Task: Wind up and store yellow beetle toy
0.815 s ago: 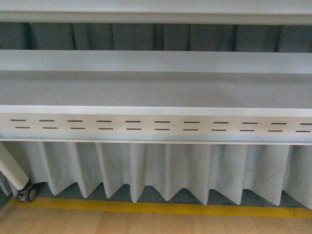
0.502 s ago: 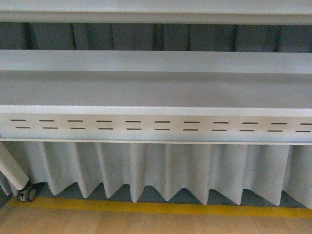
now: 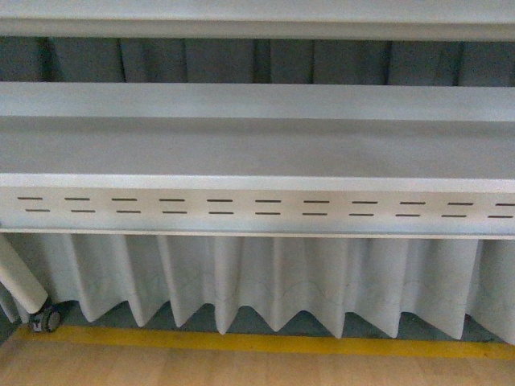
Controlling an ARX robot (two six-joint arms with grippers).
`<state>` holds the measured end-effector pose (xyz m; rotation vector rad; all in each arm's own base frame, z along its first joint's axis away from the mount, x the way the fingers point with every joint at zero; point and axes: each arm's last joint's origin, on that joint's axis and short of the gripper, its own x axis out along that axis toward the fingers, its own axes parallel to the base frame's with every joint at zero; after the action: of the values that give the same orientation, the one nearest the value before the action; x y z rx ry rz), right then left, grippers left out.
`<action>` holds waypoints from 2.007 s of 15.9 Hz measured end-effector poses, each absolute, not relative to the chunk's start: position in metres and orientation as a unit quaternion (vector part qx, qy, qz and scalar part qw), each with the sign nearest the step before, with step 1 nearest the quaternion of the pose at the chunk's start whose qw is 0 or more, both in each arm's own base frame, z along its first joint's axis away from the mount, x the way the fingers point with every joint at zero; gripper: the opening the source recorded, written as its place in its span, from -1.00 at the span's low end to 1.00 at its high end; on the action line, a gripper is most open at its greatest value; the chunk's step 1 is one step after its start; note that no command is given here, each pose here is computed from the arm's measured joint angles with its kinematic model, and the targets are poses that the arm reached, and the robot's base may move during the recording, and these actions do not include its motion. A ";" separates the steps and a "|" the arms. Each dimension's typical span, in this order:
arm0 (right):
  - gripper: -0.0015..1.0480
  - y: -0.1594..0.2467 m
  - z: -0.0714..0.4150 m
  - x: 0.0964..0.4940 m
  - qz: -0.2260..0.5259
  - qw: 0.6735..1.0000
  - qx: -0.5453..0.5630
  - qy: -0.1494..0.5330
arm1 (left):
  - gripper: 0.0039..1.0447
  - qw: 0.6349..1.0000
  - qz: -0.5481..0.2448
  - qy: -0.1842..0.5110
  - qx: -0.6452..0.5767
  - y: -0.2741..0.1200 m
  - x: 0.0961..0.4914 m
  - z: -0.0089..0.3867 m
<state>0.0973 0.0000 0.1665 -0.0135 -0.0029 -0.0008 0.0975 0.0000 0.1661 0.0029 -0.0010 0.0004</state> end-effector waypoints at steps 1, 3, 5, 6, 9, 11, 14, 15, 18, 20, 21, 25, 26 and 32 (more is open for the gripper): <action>0.87 0.000 0.167 0.097 0.000 1.000 -0.007 -0.002 | 0.88 1.000 0.000 0.000 0.001 0.000 0.097 0.166; 0.87 0.000 0.167 0.097 0.000 1.000 -0.007 -0.002 | 0.88 1.000 0.000 0.000 0.001 0.000 0.097 0.166; 0.87 0.000 0.167 0.097 0.000 1.000 -0.007 -0.002 | 0.88 1.000 0.000 0.000 0.001 0.000 0.097 0.166; 0.87 0.000 0.167 0.097 0.000 1.000 -0.007 -0.001 | 0.88 1.000 0.000 0.000 0.001 0.000 0.097 0.166; 0.87 0.000 0.166 0.097 0.000 1.000 -0.007 -0.001 | 0.88 1.000 0.000 0.001 0.001 0.000 0.097 0.166; 0.87 0.000 0.166 0.097 0.000 1.000 -0.006 -0.001 | 0.88 1.000 0.000 0.000 0.001 0.000 0.097 0.166; 0.87 0.000 0.166 0.097 -0.001 1.000 -0.005 -0.001 | 0.88 1.000 0.001 0.001 0.001 0.000 0.097 0.166; 0.87 0.000 0.167 0.097 0.000 1.000 -0.005 -0.002 | 0.88 1.000 0.000 0.001 0.001 0.000 0.097 0.166; 0.87 0.000 0.167 0.097 0.000 1.000 -0.005 -0.002 | 0.88 1.000 0.000 0.000 0.001 0.000 0.097 0.166; 0.87 0.000 0.167 0.097 0.000 1.000 -0.005 -0.002 | 0.88 1.000 0.000 0.000 0.001 0.000 0.097 0.166; 0.87 0.000 0.167 0.097 0.000 1.000 -0.005 -0.001 | 0.88 1.000 0.000 0.000 0.001 0.000 0.097 0.166; 0.87 0.000 0.167 0.097 0.000 1.000 -0.005 -0.002 | 0.88 1.000 0.000 0.000 0.001 0.000 0.097 0.166; 0.87 0.000 0.167 0.097 0.000 1.000 -0.005 -0.002 | 0.88 1.000 0.000 -0.001 0.001 0.000 0.097 0.166; 0.87 0.000 0.167 0.097 -0.001 1.000 -0.004 -0.002 | 0.88 1.000 0.001 -0.001 0.001 0.000 0.097 0.166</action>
<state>0.0972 0.0000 0.1666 -0.0086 -0.0040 -0.0012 0.0975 0.0000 0.1661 0.0017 -0.0013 0.0011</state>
